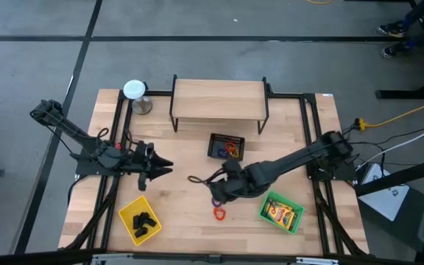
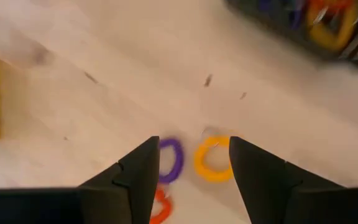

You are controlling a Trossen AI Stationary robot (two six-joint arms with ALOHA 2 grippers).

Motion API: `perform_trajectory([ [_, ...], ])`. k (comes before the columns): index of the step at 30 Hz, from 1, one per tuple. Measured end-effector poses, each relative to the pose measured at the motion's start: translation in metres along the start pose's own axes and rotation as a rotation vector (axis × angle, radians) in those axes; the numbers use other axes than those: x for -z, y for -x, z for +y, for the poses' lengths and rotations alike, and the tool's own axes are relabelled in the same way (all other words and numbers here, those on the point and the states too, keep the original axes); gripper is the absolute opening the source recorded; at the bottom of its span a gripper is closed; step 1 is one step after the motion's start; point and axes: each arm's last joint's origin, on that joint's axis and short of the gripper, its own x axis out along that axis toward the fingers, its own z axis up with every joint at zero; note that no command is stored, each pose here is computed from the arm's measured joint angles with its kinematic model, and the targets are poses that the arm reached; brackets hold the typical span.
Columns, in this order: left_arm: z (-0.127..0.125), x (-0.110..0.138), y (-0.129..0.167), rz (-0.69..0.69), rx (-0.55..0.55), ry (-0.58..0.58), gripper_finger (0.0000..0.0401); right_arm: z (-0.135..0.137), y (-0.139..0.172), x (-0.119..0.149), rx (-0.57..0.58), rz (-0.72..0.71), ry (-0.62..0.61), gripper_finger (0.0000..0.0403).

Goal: Pick & Place Office Desk Supplies
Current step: Put the yellow spring keychain into the black basket

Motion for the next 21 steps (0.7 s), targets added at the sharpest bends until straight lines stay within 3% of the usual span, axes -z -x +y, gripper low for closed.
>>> perform_trajectory([
  [6, -0.001, 0.001, 0.000, 0.023, 0.033, 0.016, 0.0127, 0.002, -0.031, 0.009, 0.099, 0.128, -0.078, 0.0195],
  [21, -0.001, 0.001, 0.000, 0.035, 0.048, 0.018, 0.0127, 0.000, -0.066, 0.024, 0.212, 0.180, -0.094, 0.0185],
])
